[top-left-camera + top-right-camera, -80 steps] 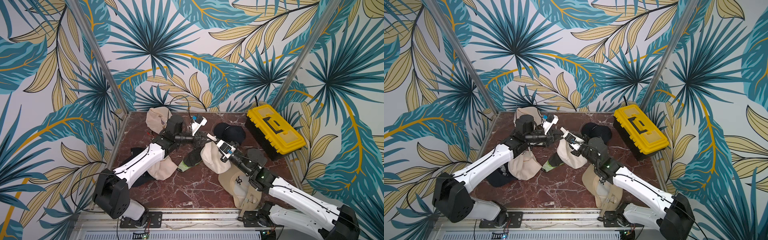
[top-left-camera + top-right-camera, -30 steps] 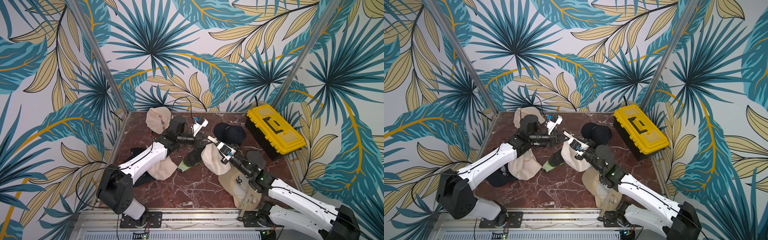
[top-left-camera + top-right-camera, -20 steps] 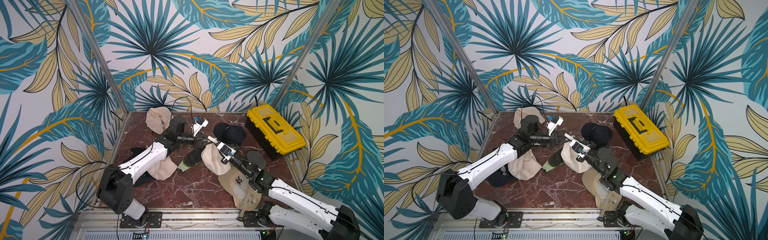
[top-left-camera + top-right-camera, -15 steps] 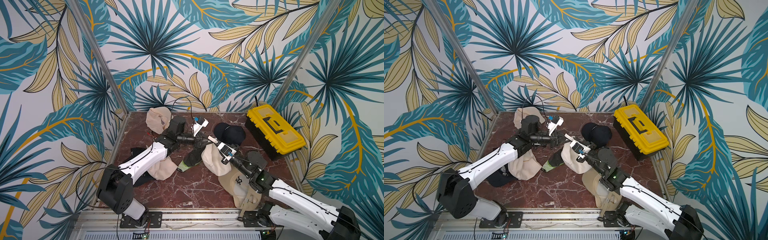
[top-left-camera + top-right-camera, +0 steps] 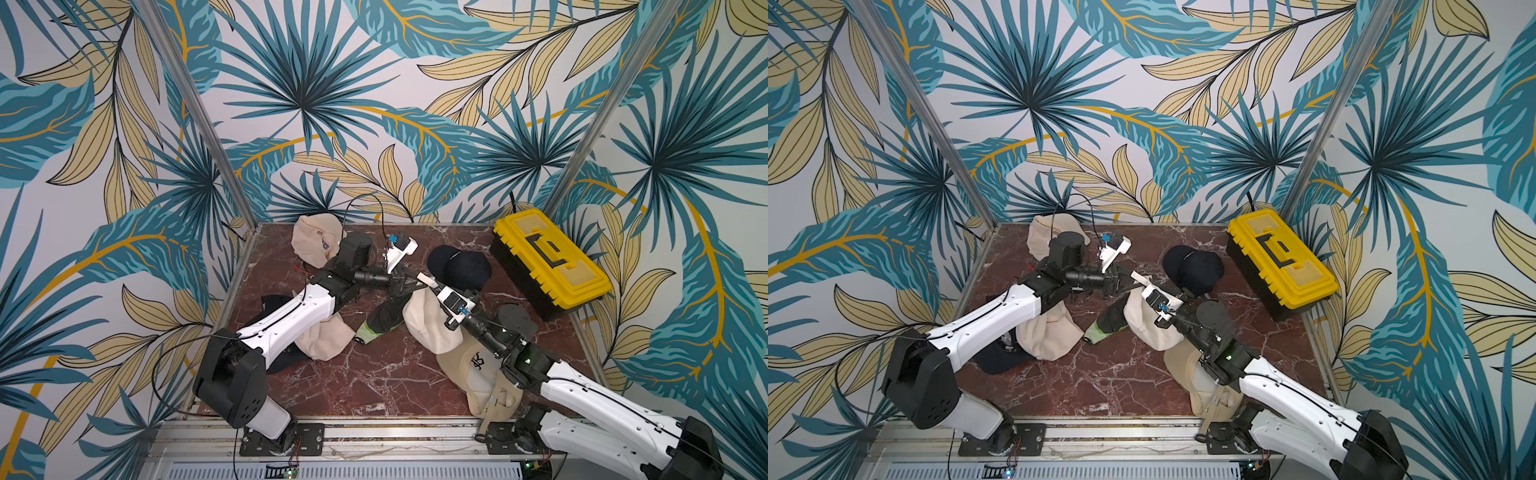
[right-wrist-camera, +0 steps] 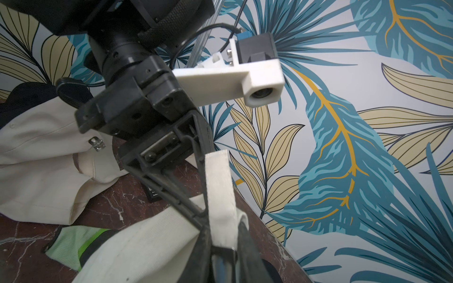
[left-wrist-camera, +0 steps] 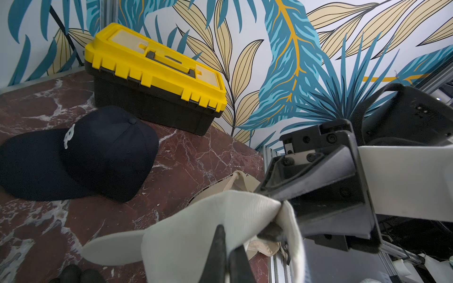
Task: Open the adjustable buckle of the baseball cap
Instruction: Open the adjustable buckle on the baseball cap, then pull the adjustable strap on the baseball cap.
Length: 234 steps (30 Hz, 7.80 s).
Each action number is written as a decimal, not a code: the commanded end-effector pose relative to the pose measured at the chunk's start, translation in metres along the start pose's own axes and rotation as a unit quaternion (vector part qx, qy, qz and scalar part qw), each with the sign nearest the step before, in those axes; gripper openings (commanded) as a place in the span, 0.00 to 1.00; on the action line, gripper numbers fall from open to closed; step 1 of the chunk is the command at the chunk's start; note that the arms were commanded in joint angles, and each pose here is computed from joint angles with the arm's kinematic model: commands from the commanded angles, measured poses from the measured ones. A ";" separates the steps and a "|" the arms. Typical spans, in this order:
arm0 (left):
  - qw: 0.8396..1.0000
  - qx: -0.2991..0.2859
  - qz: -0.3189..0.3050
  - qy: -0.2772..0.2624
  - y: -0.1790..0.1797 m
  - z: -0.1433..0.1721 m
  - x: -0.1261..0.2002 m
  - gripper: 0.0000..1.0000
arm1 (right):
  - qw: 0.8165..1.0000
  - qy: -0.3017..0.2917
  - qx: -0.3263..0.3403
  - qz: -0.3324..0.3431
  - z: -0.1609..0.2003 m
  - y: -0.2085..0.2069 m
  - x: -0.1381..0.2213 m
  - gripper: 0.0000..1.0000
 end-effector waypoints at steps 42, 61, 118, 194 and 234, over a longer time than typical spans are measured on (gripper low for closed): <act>0.968 0.044 -0.230 -0.087 0.117 -0.031 0.058 0.00 | 0.994 -0.093 -0.020 0.056 -0.047 -0.032 0.042 0.21; 0.965 0.057 -0.242 -0.086 0.135 -0.028 0.063 0.00 | 0.994 -0.093 -0.022 0.060 -0.047 -0.034 0.051 0.21; 0.979 -0.200 -0.003 -0.041 -0.008 -0.032 0.041 0.00 | 0.962 0.028 -0.209 -0.172 0.011 0.004 -0.014 0.46; 0.995 -0.098 -0.029 -0.023 0.005 -0.018 0.002 0.46 | 0.960 -0.003 -0.260 -0.109 0.004 -0.024 -0.040 0.00; 0.983 -0.094 -0.109 -0.111 0.008 -0.071 0.036 0.00 | 0.929 0.104 -0.338 -0.104 0.065 0.001 -0.032 0.00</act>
Point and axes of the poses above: each gripper's point midway between its finger pads, its own x axis back along the fingers, its own y axis along the line the jaws close on, z = x × y, the point moved 1 cm from there along x, back along the fingers, and after that the axes turned 5 degrees about x, right-handed, at the moved point
